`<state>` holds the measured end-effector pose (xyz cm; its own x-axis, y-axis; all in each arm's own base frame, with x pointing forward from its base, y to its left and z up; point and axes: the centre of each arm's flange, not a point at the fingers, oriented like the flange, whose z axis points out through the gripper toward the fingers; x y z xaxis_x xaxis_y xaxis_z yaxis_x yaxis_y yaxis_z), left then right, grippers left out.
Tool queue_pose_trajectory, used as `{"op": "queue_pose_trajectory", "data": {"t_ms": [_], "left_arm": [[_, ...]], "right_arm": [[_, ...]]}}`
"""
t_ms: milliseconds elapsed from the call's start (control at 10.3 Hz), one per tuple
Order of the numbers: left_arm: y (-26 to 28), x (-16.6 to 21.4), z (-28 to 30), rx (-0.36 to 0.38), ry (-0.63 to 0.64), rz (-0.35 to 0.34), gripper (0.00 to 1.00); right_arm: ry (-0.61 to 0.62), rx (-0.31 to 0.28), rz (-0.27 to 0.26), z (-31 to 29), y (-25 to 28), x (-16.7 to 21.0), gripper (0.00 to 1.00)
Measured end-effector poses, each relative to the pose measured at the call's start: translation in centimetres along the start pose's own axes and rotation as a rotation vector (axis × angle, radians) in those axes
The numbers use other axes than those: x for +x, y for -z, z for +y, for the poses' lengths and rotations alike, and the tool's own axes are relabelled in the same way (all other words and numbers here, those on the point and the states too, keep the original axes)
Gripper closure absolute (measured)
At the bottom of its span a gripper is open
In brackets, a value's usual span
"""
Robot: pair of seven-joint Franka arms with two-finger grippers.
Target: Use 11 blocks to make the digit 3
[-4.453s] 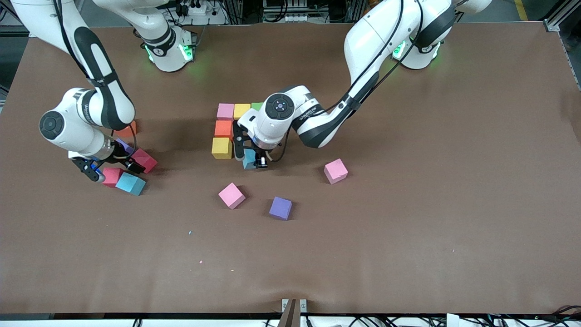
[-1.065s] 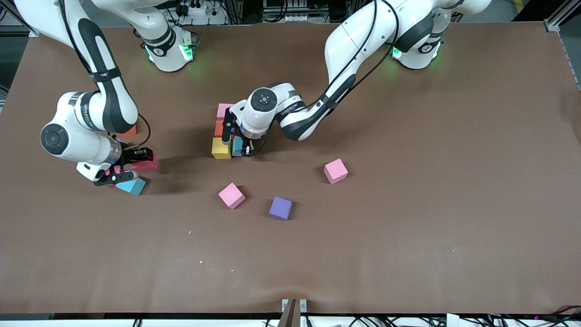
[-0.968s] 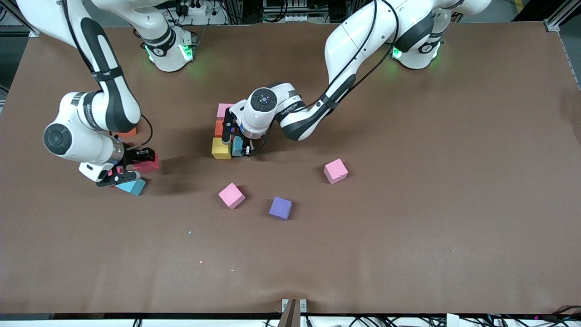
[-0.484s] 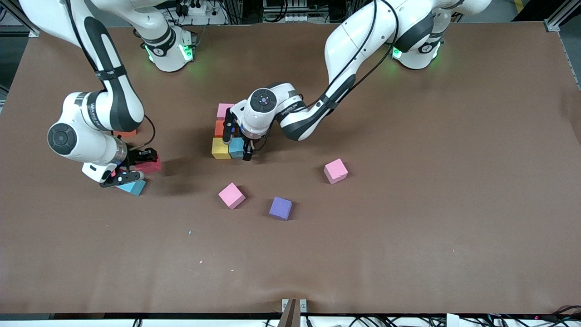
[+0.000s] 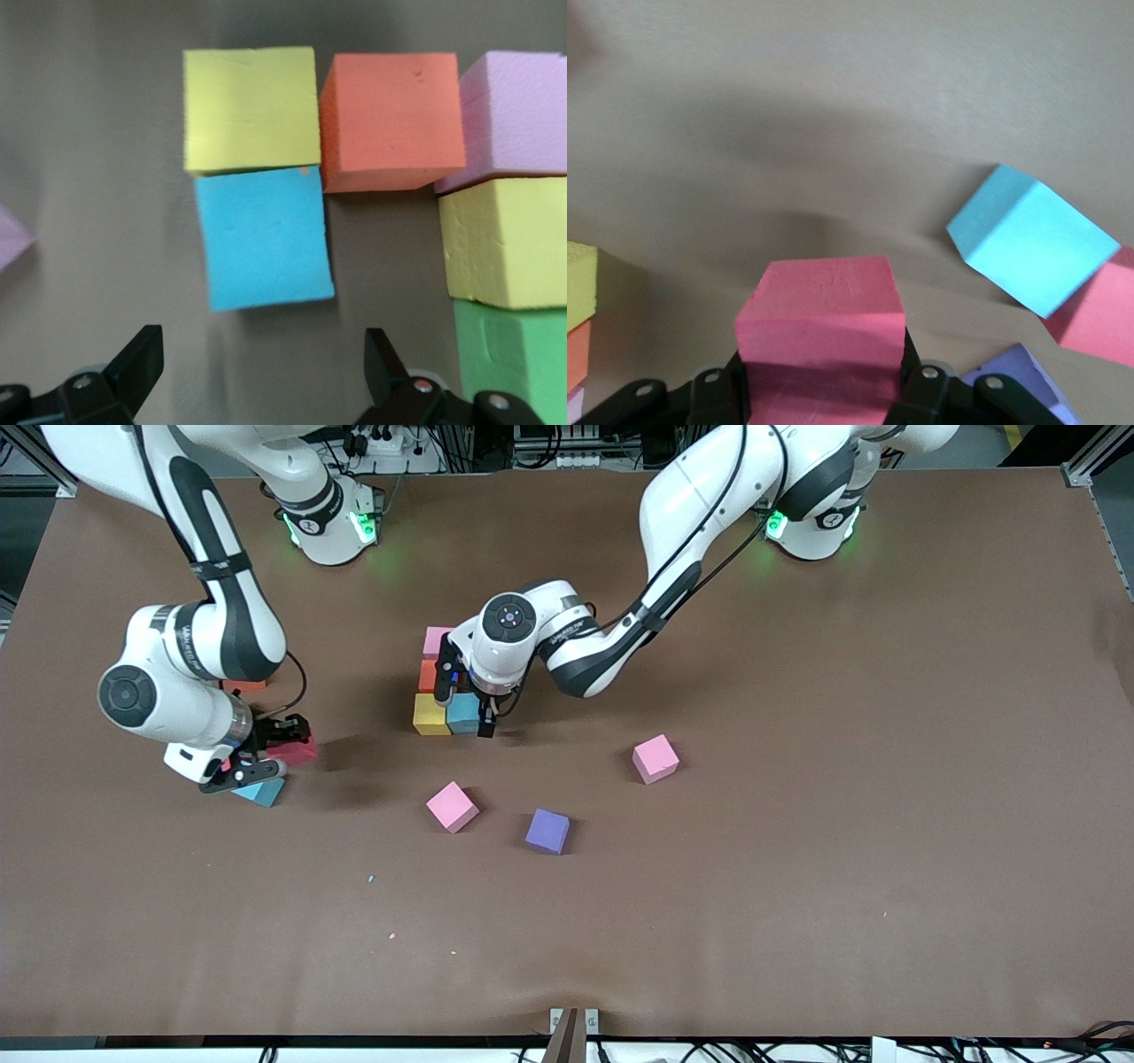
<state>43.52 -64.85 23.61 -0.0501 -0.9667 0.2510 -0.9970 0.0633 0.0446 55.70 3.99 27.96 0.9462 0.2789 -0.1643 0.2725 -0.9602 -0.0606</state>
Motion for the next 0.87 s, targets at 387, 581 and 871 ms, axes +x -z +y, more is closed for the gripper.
{"op": "queue_pose_trajectory", "data": {"t_ms": [387,581,871], "left_arm": [[4.4,-2.3,-2.9,-0.034,0.068,-0.034,0.00],[5.6,-6.3,-7.3,-0.019,0.142,-0.036,0.00],[7.0,-12.0,-12.4,0.038,0.228,-0.085,0.00]], "right_arm": [[0.087,-0.035,0.038,-6.9,-0.8,2.2,0.40],[0.050,-0.044,0.054,-8.0,-1.7,2.8,0.40],[-0.041,-0.060,0.084,-13.0,-3.5,3.7,0.40]]}}
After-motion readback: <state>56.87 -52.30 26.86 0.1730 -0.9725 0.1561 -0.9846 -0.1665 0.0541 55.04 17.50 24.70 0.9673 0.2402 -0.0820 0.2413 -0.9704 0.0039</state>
